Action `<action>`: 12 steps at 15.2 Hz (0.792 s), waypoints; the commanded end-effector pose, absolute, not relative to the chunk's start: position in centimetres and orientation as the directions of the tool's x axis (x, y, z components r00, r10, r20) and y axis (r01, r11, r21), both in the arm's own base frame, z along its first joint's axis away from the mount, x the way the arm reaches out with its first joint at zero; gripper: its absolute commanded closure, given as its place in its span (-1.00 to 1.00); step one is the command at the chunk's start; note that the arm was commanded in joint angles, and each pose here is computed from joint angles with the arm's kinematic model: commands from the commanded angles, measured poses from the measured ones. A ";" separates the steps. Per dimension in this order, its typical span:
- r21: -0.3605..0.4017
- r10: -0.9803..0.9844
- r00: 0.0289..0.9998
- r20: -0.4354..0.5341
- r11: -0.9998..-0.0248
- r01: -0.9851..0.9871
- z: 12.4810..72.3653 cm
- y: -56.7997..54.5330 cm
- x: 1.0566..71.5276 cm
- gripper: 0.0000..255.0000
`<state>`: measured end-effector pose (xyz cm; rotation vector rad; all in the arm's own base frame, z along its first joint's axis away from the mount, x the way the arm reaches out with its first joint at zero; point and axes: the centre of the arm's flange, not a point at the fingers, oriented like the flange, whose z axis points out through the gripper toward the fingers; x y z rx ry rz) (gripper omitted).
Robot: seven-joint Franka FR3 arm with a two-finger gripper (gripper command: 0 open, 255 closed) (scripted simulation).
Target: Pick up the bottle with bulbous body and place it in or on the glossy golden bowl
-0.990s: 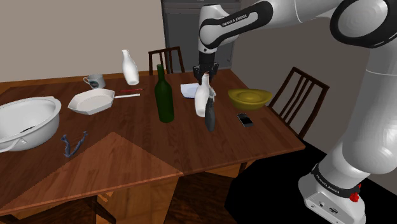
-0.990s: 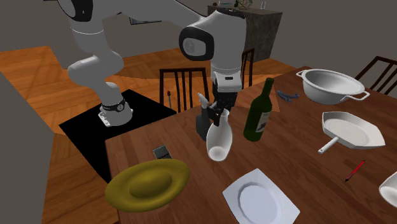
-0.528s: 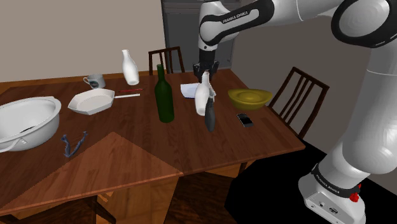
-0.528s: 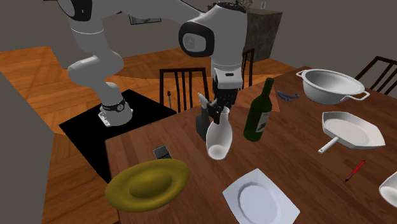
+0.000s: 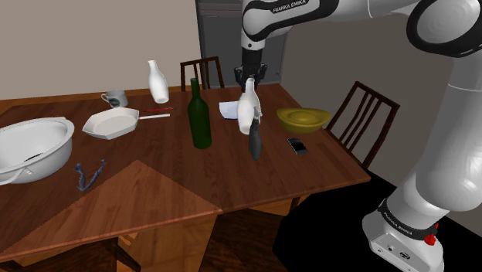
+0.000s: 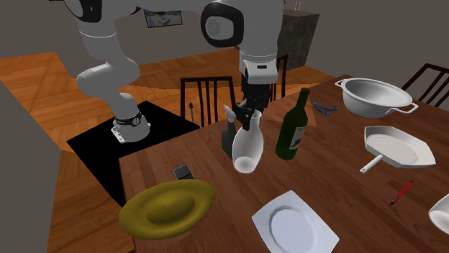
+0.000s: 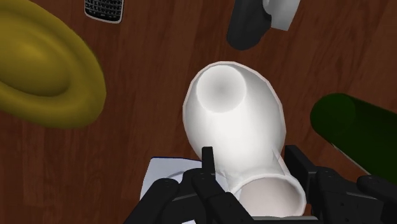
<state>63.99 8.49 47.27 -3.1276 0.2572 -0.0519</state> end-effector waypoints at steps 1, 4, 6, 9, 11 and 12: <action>-0.006 -0.163 0.986 0.033 -0.987 -0.163 48.4 8.5 64.0 1.00; -0.006 -0.163 0.986 0.033 -0.987 -0.163 50.0 8.5 64.0 1.00; -0.006 -0.163 0.986 0.033 -0.987 -0.163 51.0 8.5 64.0 1.00; -0.006 -0.163 0.986 0.033 -0.987 -0.163 52.6 8.5 64.0 1.00; -0.006 -0.163 0.986 0.033 -0.987 -0.163 53.7 8.5 64.0 1.00; -0.006 -0.163 0.986 0.033 -0.987 -0.163 54.2 8.5 64.0 1.00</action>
